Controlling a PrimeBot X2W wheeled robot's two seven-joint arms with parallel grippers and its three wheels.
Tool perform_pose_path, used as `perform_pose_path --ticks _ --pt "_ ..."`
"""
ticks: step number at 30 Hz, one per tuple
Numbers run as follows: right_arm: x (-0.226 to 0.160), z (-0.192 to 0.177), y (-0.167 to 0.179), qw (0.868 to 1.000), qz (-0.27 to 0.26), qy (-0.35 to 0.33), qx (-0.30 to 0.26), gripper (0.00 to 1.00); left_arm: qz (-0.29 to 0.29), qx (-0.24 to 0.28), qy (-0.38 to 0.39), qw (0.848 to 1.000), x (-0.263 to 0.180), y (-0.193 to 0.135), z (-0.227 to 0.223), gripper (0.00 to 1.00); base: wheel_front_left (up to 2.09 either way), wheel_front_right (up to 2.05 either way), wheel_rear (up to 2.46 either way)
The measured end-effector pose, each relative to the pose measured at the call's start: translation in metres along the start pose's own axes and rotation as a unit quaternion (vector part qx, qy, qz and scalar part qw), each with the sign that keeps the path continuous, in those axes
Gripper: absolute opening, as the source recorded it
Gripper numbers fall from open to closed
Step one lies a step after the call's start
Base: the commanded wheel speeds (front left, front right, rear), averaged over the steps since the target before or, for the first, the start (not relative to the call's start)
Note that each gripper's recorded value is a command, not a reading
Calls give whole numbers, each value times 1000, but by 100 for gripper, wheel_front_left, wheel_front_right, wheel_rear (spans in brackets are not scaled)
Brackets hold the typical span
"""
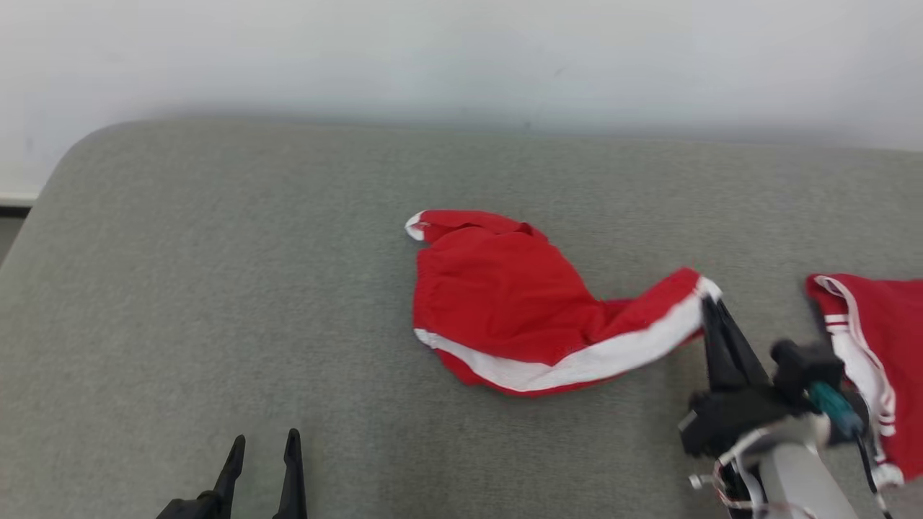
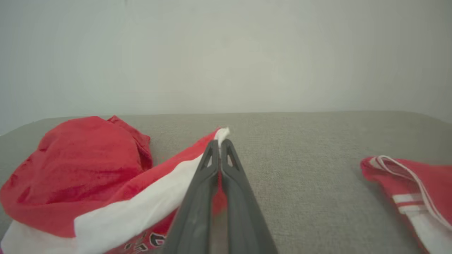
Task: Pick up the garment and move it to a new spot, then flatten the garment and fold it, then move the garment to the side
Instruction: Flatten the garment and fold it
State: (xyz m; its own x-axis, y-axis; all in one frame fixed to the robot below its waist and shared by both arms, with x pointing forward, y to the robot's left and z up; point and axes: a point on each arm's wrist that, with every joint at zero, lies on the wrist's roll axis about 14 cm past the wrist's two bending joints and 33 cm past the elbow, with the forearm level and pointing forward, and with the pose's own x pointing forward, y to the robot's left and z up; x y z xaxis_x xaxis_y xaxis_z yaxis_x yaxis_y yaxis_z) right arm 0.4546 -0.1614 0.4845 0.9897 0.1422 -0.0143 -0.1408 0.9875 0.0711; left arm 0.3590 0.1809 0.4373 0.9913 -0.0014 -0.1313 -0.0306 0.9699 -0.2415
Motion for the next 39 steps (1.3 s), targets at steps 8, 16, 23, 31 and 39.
perform_pose_path --ticks 8,16,23,31,39 --pt "-75 -37 -54 994 -92 51 2 74 -47 2 3 999 10 -31 -1 100 0 0 0" --pt "-114 -33 -87 986 -158 45 -14 100 -85 8 10 996 16 -55 -5 100 0 0 0" --pt "-115 -21 -83 987 -156 25 -21 100 -122 8 15 992 20 -76 -9 100 0 0 0" --pt "-99 -21 -76 989 -142 24 -22 100 -165 13 20 986 45 -104 -10 100 0 0 0" --pt "-90 -33 -82 988 -147 42 -19 100 -215 -38 67 974 70 -139 -33 100 0 0 0"
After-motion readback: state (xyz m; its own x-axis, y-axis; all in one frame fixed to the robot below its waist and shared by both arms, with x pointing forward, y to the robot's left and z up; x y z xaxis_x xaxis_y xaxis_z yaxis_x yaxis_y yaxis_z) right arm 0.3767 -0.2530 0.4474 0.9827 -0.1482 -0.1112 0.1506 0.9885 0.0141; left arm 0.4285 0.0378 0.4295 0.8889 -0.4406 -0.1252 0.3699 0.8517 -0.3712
